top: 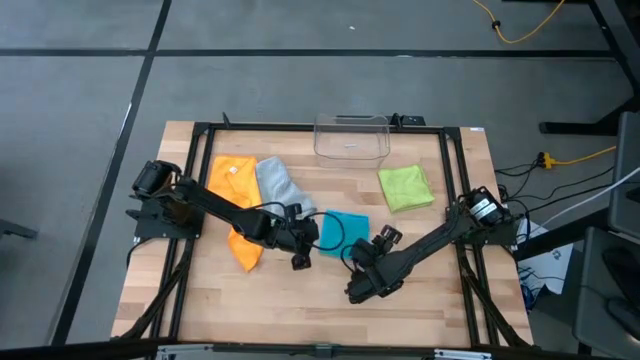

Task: Fold microfiber towels
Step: Adjust the green microfiber towel on the table

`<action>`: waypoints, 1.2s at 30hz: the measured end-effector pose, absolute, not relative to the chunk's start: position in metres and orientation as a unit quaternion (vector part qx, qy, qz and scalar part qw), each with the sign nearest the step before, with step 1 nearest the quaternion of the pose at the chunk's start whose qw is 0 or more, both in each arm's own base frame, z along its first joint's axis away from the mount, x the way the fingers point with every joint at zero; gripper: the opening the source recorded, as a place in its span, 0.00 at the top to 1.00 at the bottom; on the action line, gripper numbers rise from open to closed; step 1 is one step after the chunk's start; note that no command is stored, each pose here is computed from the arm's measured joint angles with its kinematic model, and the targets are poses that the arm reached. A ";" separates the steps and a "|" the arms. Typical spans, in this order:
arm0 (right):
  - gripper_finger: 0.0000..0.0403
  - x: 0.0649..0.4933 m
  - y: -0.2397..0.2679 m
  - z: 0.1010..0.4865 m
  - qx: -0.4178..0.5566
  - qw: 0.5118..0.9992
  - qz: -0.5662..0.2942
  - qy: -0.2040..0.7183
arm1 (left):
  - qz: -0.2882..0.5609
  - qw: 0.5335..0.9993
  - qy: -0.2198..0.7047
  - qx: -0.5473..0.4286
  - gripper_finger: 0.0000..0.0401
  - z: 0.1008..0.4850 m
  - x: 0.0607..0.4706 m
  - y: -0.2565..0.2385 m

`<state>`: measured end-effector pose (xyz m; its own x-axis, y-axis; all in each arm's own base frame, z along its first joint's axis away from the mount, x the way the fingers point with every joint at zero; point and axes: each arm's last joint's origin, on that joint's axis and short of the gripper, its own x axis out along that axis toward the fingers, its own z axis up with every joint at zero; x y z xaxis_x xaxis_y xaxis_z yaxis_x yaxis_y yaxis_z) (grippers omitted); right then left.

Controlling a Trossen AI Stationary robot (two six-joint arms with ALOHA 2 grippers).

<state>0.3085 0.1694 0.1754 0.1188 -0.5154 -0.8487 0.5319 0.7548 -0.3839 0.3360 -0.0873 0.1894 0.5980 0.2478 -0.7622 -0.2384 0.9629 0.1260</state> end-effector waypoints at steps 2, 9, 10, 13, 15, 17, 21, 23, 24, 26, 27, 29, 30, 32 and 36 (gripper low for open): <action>0.57 0.306 0.174 0.175 0.020 0.749 -0.356 0.558 | 0.136 0.894 0.427 0.006 0.75 0.189 0.336 -0.087; 0.57 0.296 0.191 0.175 0.038 0.751 -0.348 0.561 | 0.140 0.895 0.423 0.007 0.75 0.190 0.336 -0.087; 0.57 0.294 0.193 0.175 0.036 0.752 -0.345 0.561 | 0.139 0.895 0.424 0.010 0.75 0.190 0.337 -0.087; 0.57 0.290 0.197 0.175 0.024 0.752 -0.338 0.565 | 0.131 0.895 0.425 0.029 0.75 0.190 0.337 -0.087; 0.57 0.285 0.199 0.176 -0.008 0.749 -0.332 0.573 | 0.131 0.896 0.424 0.030 0.75 0.190 0.337 -0.087; 0.57 0.278 0.201 0.175 -0.053 0.747 -0.324 0.578 | 0.131 0.896 0.424 0.029 0.75 0.190 0.337 -0.087; 0.57 0.262 0.204 0.180 -0.094 0.747 -0.371 0.544 | 0.132 0.896 0.423 0.027 0.75 0.190 0.337 -0.087; 0.57 0.255 0.204 0.183 -0.084 0.749 -0.412 0.512 | 0.131 0.896 0.423 0.027 0.75 0.190 0.337 -0.088; 0.57 0.251 0.204 0.186 -0.081 0.748 -0.433 0.496 | 0.131 0.896 0.423 0.027 0.75 0.190 0.337 -0.088; 0.57 0.246 0.204 0.186 -0.058 0.753 -0.464 0.462 | 0.131 0.896 0.423 0.026 0.75 0.190 0.337 -0.088; 0.57 0.245 0.203 0.184 -0.059 0.760 -0.469 0.446 | 0.131 0.896 0.423 0.026 0.75 0.190 0.337 -0.088; 0.57 0.242 0.196 0.181 -0.055 0.768 -0.489 0.409 | 0.131 0.896 0.423 0.026 0.75 0.190 0.337 -0.087; 0.57 0.243 0.190 0.178 -0.037 0.771 -0.507 0.383 | 0.132 0.896 0.423 0.026 0.75 0.190 0.337 -0.087; 0.57 0.241 0.176 0.168 -0.023 0.752 -0.544 0.371 | 0.132 0.896 0.423 0.026 0.75 0.190 0.337 -0.087; 0.57 0.229 0.138 0.146 0.020 0.645 -0.641 0.416 | 0.137 0.896 0.421 0.017 0.75 0.190 0.337 -0.087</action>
<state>0.2294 0.1381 0.1464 -0.1682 -0.8097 -0.5622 0.8435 0.1769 -0.5071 0.3371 -0.0872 0.1899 0.6075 0.2591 -0.7508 -0.2305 0.9621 0.1455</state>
